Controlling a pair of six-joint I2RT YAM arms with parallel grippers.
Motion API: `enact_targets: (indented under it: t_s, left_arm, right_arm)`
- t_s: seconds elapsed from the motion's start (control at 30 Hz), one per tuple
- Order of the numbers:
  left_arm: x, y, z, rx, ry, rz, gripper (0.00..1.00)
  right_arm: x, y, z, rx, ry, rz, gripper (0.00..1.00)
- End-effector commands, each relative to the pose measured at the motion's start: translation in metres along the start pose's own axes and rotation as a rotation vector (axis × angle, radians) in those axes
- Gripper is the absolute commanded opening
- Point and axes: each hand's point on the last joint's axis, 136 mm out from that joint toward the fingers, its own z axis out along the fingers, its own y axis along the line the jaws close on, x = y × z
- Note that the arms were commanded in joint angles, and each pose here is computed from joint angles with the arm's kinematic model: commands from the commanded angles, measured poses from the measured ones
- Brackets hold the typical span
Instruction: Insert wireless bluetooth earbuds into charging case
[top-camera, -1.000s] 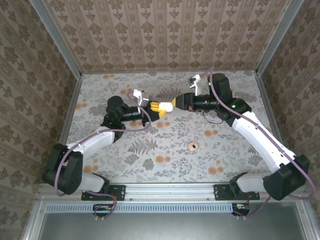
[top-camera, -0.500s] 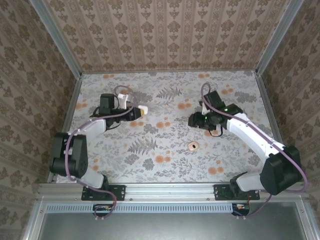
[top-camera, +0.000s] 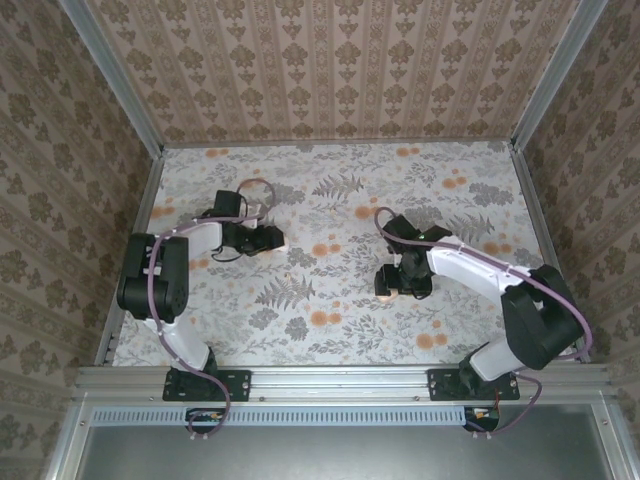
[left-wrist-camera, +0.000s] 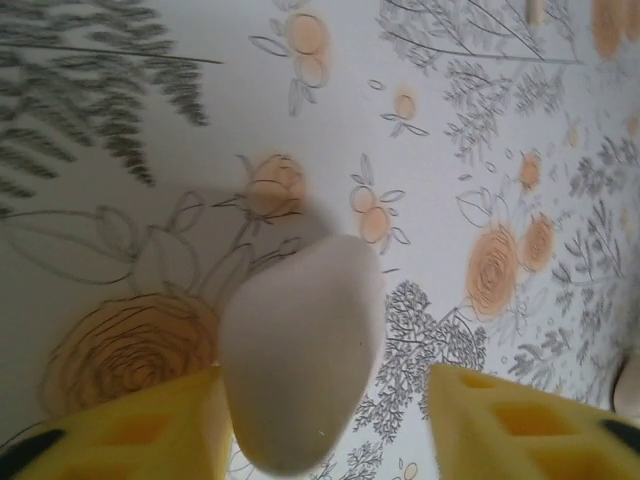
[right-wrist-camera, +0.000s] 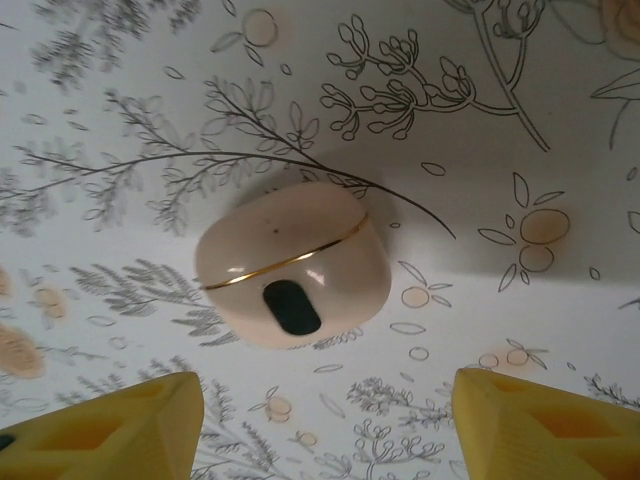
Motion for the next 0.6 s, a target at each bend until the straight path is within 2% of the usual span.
enact_targets:
  t_s: [0.0, 0.27, 0.57]
  left_arm:
    - [-0.003, 0.004, -0.020, -0.077, -0.012, 0.026, 0.60]
    - [-0.011, 0.004, -0.054, -0.141, -0.079, 0.070, 0.62]
    - [-0.013, -0.008, -0.066, -0.114, -0.144, 0.084, 0.61]
  right_arm:
    - [0.001, 0.000, 0.004, 0.032, 0.029, -0.034, 0.70]
    - [-0.002, 0.007, 0.013, 0.056, 0.063, -0.075, 0.73]
    - [-0.017, 0.011, 0.023, 0.078, 0.064, -0.101, 0.73]
